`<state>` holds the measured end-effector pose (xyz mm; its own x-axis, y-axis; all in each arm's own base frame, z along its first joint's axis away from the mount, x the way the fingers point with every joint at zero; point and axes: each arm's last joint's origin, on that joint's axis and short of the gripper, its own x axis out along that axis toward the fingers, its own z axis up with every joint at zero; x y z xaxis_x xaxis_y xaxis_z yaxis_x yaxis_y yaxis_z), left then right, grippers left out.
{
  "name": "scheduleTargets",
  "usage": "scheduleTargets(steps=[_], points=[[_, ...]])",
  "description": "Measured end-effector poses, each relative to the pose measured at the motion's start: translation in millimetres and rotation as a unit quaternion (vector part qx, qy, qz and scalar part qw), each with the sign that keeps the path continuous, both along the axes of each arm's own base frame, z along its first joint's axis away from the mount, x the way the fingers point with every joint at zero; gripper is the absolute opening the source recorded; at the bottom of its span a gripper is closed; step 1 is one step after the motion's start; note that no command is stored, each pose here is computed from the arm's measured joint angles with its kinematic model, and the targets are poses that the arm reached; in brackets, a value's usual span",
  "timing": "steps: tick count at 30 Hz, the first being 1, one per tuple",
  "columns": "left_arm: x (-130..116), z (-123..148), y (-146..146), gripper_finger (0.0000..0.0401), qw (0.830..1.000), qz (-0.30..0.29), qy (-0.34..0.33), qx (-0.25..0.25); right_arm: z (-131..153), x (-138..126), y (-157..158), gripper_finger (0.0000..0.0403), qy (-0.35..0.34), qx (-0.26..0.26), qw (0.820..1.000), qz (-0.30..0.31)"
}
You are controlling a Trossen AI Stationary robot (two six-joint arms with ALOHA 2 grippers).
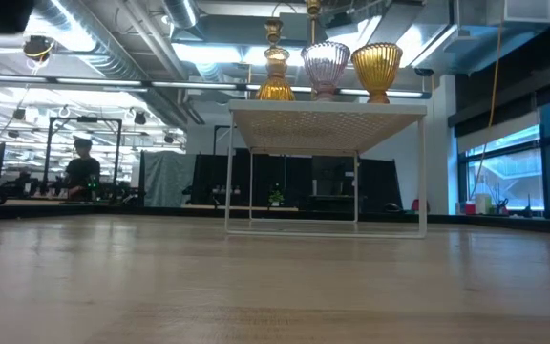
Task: Pick & Place candle stick holders
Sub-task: Put the gold candle holder on the shelf
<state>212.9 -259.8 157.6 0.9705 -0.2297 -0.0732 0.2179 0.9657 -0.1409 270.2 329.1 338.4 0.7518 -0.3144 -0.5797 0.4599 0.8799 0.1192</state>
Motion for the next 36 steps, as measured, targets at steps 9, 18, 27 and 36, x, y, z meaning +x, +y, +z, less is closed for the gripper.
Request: scheduleTargets(steps=[9,18,27,36], points=[[16.8,21.3,-23.1,0.0148,0.998,0.017,0.026,0.054,20.9,31.9,-48.9,0.0019,0.153,0.148,0.976,0.044],[28.2,43.6,-68.5,0.0148,0.963,0.131,0.031,0.234,22.9,62.2,-91.6,0.0019,0.238,0.245,0.938,0.05],[56.8,51.6,-99.0,0.0148,0.813,0.326,0.051,0.48,29.2,76.7,-90.5,0.0019,0.191,0.27,0.938,0.107],[89.7,52.3,-75.3,0.0148,0.762,0.348,0.089,0.539,30.2,77.7,-89.0,0.002,0.181,0.249,0.942,0.132]])
